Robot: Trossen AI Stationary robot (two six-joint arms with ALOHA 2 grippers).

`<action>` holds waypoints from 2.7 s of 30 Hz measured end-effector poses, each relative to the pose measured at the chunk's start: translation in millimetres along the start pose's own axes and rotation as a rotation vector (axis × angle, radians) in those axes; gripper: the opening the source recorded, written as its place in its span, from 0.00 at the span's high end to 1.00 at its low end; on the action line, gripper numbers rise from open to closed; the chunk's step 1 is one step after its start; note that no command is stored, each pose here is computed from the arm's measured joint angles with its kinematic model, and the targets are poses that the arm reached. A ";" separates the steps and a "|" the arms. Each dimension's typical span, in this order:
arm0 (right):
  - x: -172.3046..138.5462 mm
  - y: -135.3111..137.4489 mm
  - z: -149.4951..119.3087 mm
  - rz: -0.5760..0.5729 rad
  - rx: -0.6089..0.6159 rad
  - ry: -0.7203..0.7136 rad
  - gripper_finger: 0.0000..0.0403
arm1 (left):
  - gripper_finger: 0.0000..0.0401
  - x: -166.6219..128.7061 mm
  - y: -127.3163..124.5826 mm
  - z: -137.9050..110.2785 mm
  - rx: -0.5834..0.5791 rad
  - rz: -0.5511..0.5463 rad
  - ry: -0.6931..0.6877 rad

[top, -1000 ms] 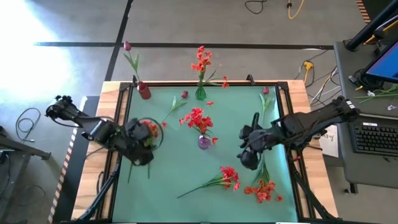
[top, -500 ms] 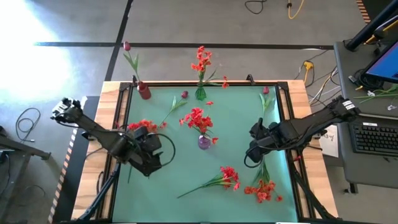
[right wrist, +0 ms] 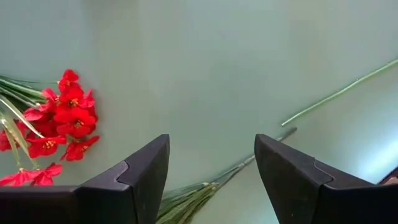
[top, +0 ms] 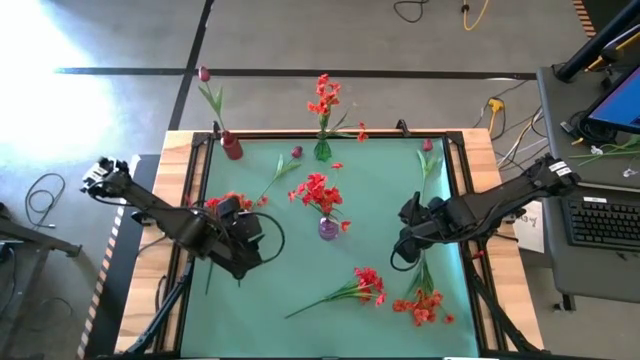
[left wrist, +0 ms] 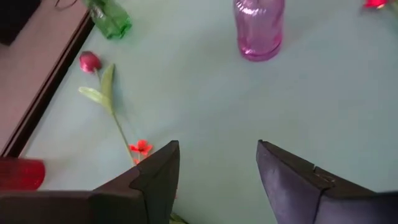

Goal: Sort flowers into vase by color
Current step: Put the right pink flower into the red vase

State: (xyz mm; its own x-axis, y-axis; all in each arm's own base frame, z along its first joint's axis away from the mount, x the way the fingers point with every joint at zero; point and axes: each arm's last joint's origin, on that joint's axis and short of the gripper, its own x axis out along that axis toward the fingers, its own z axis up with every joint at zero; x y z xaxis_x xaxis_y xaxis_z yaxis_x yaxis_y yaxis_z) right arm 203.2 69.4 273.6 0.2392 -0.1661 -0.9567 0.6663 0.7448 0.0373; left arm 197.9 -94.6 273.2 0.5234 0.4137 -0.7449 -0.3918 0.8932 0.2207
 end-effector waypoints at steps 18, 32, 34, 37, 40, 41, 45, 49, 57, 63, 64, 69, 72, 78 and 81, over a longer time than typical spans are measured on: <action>36.4 -45.8 29.1 -0.209 0.188 -0.022 0.51 | 0.66 -16.2 33.7 -10.7 -0.083 0.054 -0.174; 78.2 -149.7 71.5 -0.440 0.568 -0.044 0.43 | 0.68 -19.0 39.2 -7.9 -0.064 0.176 -0.275; 81.0 -158.8 75.7 -0.422 0.620 -0.062 0.40 | 0.68 -19.5 39.3 -7.4 -0.065 0.175 -0.276; 83.2 -170.3 79.9 -0.422 0.682 -0.091 0.37 | 0.68 -27.5 41.7 -1.5 -0.071 0.152 -0.266; 83.1 -180.0 81.2 -0.432 0.731 -0.092 0.34 | 0.68 -44.1 49.1 8.5 -0.071 0.117 -0.239; 83.1 -182.6 81.3 -0.436 0.742 -0.091 0.33 | 0.68 -50.2 51.9 12.4 -0.076 0.111 -0.240; 84.3 -189.0 81.3 -0.433 0.771 -0.087 0.32 | 0.68 -72.1 64.6 25.6 -0.100 0.133 -0.285; 92.4 -192.1 77.2 -0.427 0.779 -0.086 0.32 | 0.68 -84.5 73.8 33.6 -0.108 0.218 -0.365; 121.0 -197.6 65.7 -0.389 0.813 -0.113 0.36 | 0.68 -90.4 79.4 37.6 -0.084 0.336 -0.448; 142.4 -208.6 63.7 -0.410 0.832 -0.101 0.40 | 0.68 -87.4 78.0 35.5 -0.073 0.343 -0.442; 145.9 -211.0 63.7 -0.418 0.832 -0.089 0.41 | 0.68 -86.7 77.8 35.1 -0.072 0.345 -0.442; 163.2 -218.6 66.9 -0.445 0.821 -0.049 0.48 | 0.68 -82.8 76.0 32.3 -0.062 0.352 -0.435; 170.9 -219.5 67.2 -0.455 0.812 -0.027 0.54 | 0.68 -78.9 74.3 29.7 -0.055 0.357 -0.429; 173.0 -219.6 67.4 -0.452 0.812 -0.023 0.74 | 0.68 -72.8 71.9 25.1 -0.058 0.363 -0.421; 172.1 -219.5 67.6 -0.451 0.810 -0.027 0.85 | 0.68 -72.7 71.9 25.1 -0.080 0.358 -0.425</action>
State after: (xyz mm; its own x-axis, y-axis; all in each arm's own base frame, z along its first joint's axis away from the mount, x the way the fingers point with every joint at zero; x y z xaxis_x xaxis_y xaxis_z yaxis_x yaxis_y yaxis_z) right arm 145.8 -166.4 120.3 -0.1531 -0.3529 -0.9230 0.9880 -0.0713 -0.1367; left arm 150.7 -56.1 359.1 0.5994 0.7383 -0.3093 -0.6486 0.6744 0.3529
